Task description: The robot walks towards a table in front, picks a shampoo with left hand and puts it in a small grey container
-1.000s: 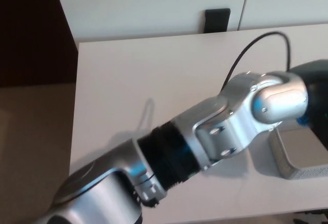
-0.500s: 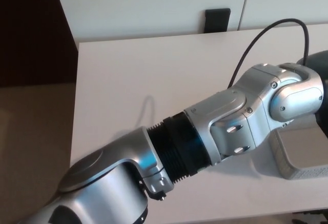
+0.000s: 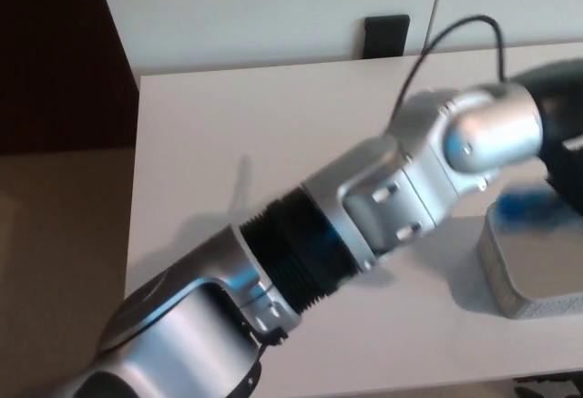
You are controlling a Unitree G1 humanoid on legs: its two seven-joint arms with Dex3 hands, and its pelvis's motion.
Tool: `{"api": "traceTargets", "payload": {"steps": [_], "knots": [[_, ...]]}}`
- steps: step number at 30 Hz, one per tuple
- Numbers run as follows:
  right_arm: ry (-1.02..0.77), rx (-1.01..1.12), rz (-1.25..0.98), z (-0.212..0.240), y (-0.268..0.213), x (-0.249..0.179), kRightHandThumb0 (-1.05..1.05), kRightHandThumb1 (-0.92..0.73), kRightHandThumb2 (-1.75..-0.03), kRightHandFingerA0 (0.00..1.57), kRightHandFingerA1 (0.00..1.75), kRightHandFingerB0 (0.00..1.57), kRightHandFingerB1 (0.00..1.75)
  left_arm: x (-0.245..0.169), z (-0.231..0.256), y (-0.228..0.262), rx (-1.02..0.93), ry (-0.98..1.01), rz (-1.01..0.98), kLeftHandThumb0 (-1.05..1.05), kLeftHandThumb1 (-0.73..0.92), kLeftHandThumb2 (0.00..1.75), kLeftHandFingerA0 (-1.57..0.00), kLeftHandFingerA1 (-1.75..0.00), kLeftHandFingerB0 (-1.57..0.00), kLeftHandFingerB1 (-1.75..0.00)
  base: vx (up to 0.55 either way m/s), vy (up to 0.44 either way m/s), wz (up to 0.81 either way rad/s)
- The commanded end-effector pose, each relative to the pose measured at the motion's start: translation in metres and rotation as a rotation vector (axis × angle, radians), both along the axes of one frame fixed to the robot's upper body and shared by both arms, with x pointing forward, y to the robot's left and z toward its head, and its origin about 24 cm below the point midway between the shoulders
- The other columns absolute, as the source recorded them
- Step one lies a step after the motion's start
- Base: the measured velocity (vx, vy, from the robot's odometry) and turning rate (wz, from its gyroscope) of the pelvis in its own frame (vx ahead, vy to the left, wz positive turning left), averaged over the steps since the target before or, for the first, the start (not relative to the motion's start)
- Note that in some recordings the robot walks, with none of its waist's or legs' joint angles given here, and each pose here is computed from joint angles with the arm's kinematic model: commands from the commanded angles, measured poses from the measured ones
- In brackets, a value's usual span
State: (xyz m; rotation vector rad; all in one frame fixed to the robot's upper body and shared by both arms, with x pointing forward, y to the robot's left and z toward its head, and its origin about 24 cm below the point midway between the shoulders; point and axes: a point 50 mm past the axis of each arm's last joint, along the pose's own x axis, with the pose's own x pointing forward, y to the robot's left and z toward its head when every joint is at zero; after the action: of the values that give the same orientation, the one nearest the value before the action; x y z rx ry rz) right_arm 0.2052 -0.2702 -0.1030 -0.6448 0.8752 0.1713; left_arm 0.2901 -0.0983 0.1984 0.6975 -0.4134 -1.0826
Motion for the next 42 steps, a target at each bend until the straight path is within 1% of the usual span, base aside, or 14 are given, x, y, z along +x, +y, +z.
{"api": "traceTargets", "payload": {"steps": [1,13,14,15,18,19,23,24,26,29,32,33,38,42], "knots": [[-0.065,0.018,-0.050,0.008,-0.001,0.013,-0.28,-0.71,-0.60,0.69,0.55,0.51,0.43,-0.027,-0.001,-0.042,-0.509,1.174,-0.195,-0.72,0.40,0.86,0.00,0.00,-0.02,-0.25,0.00,0.000,0.00],[-0.100,0.013,0.003,0.013,0.001,0.019,-0.33,-0.70,-0.60,0.71,0.56,0.58,0.45,-0.029,0.001,-0.043,-0.424,1.079,-0.223,-0.78,0.41,0.90,0.00,0.00,-0.02,-0.20,0.00,0.000,0.00],[-0.104,0.015,0.004,0.014,0.000,0.019,-0.32,-0.71,-0.60,0.70,0.55,0.57,0.45,-0.029,0.001,-0.043,-0.422,1.076,-0.225,-1.05,0.51,0.71,0.00,-0.08,-0.01,-0.23,0.00,0.000,0.00],[-0.103,0.014,0.004,0.014,0.000,0.019,-0.32,-0.71,-0.60,0.70,0.55,0.55,0.45,-0.029,0.001,-0.043,-0.413,1.064,-0.224,-0.77,0.40,0.90,0.00,0.00,-0.03,-0.20,0.00,0.000,0.00],[-0.094,0.011,-0.010,0.013,0.000,0.019,-0.28,-0.71,-0.60,0.69,0.55,0.52,0.44,-0.028,0.002,-0.042,-0.396,1.051,-0.211,-1.05,0.49,0.73,0.00,-0.10,-0.03,-0.25,0.00,0.000,0.00],[-0.094,0.011,-0.012,0.013,0.000,0.019,-0.27,-0.71,-0.60,0.70,0.57,0.52,0.44,-0.028,0.002,-0.042,-0.390,1.046,-0.207,-0.77,0.39,0.90,0.00,0.00,-0.04,-0.22,0.00,0.000,0.00],[-0.090,0.008,-0.018,0.013,0.000,0.020,-0.27,-0.72,-0.61,0.70,0.55,0.52,0.44,-0.027,0.005,-0.039,-0.378,1.042,-0.207,-0.76,0.40,0.90,0.00,0.00,-0.01,-0.21,0.00,0.000,0.00],[-0.089,0.006,-0.018,0.014,0.000,0.021,-0.27,-0.72,-0.61,0.69,0.55,0.51,0.44,-0.027,0.005,-0.039,-0.376,1.038,-0.206,-1.05,0.46,0.73,0.00,0.00,-0.02,-0.24,0.00,0.000,0.00],[-0.083,0.003,-0.021,0.013,0.000,0.021,-0.28,-0.71,-0.61,0.71,0.55,0.52,0.43,-0.027,0.005,-0.037,-0.374,1.032,-0.203,-1.03,0.54,0.58,0.00,0.00,0.00,-0.31,0.00,0.000,0.00],[-0.073,0.012,-0.027,0.012,0.005,0.023,-0.35,-0.60,-0.80,0.66,0.63,0.48,0.53,-0.026,0.003,-0.030,-0.357,1.002,-0.195,-1.05,0.54,0.63,0.00,0.00,0.00,-0.28,0.00,0.000,0.00],[-0.072,0.015,-0.011,0.011,0.008,0.023,-0.29,-0.73,-0.60,0.68,0.54,0.51,0.43,-0.026,0.002,-0.023,-0.341,0.974,-0.188,-1.05,0.57,0.64,0.00,0.00,0.00,-0.27,0.00,0.000,0.00],[-0.073,0.025,-0.012,0.011,0.008,0.023,-0.29,-0.74,-0.61,0.63,0.51,0.50,0.43,-0.027,0.002,-0.015,-0.338,0.953,-0.201,-0.88,0.47,0.93,0.00,0.00,0.00,-0.14,0.00,0.000,0.00],[-0.068,0.034,-0.038,0.011,0.005,0.022,-0.25,-0.73,-0.61,0.60,0.49,0.52,0.43,-0.040,0.006,0.024,-0.372,0.871,-0.251,-1.01,0.52,0.72,-0.01,-0.25,0.00,-0.24,0.00,0.000,0.00],[-0.047,0.021,-0.052,0.009,0.000,0.017,-0.24,-0.73,-0.61,0.62,0.49,0.51,0.42,-0.056,0.009,0.076,-0.403,0.783,-0.294,-0.85,0.47,0.94,-0.05,-0.06,-0.05,-0.11,0.00,0.000,0.00]]}}
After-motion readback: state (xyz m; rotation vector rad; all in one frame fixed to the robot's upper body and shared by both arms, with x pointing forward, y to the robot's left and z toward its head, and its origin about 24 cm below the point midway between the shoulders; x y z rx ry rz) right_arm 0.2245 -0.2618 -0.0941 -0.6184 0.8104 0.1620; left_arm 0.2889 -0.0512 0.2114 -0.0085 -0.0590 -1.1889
